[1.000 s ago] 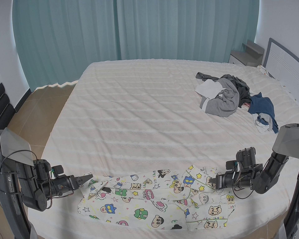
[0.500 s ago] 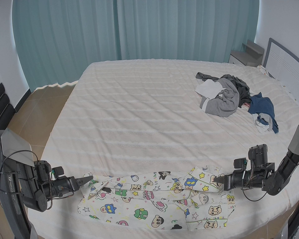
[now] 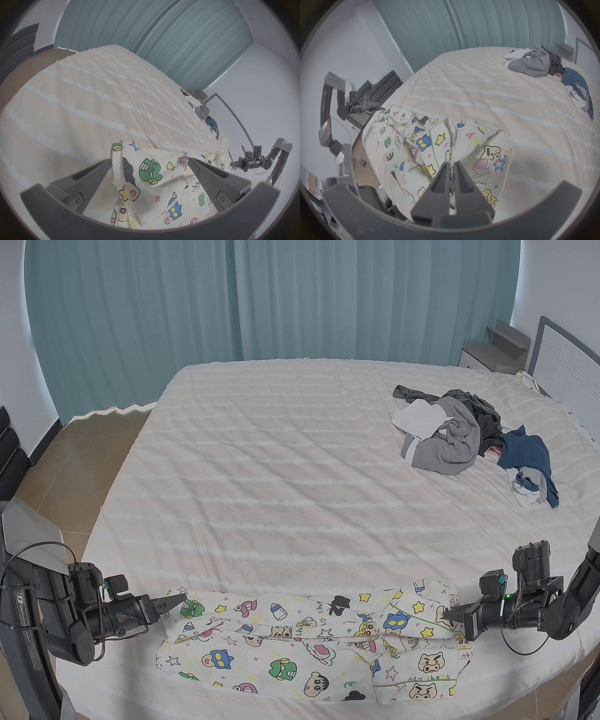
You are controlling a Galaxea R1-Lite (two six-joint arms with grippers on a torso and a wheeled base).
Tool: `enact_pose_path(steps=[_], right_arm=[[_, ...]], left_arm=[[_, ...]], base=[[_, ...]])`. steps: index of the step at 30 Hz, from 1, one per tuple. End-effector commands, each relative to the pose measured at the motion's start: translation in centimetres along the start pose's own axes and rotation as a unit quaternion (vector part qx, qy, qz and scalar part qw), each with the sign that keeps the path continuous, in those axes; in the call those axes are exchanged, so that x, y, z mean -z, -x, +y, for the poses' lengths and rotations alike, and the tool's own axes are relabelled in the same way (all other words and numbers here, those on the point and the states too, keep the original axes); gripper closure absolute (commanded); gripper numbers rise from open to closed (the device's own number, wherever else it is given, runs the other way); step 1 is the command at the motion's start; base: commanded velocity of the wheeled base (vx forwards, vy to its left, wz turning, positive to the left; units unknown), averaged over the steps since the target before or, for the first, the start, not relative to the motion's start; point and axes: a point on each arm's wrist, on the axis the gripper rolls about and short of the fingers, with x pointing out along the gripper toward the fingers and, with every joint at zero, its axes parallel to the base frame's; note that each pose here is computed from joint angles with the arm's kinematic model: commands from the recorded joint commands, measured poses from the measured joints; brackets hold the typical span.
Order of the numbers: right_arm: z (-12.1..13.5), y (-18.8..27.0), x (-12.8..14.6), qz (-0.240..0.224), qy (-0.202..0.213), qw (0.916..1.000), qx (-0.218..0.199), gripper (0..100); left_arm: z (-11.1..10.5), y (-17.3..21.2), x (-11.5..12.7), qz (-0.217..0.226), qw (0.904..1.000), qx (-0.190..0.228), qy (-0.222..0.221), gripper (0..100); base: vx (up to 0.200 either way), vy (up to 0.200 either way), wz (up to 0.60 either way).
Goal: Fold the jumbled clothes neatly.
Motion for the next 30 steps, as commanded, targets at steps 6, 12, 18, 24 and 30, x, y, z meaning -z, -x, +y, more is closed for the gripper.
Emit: enact_pose_path(steps=[6,12,18,24,30], right_arm=[[0.1,-1.1,-0.1,0.006,0.026,0.9996,-0.004,100],[-0.6,-3.1,-1.6,-0.009,0.04,0.9991,0.001,100],[-1.6,-5.8,-2.4,-0.006,0.059,0.9975,0.038,100],[-2.3,-7.3,-2.5,0.001,0.058,0.9971,0.05,100],[-2.5,-7.6,-2.0,0.011,0.054,0.9967,0.06,0]], left_arm=[[0.0,0.0,-0.2,-0.007,1.0,0.003,-0.006,0],[0.0,0.0,-0.2,-0.007,1.0,0.003,-0.005,0],[0.0,0.0,-0.2,-0.007,1.0,0.003,-0.005,0],[0.0,-0.1,-0.2,-0.007,1.0,0.003,-0.005,0],[-0.1,-0.2,-0.5,-0.014,0.9998,0.003,-0.013,0]], base=[[0.0,0.0,0.0],[0.0,0.0,0.0],[0.0,0.0,0.0],[0.0,0.0,0.0],[0.0,0.0,0.0]])
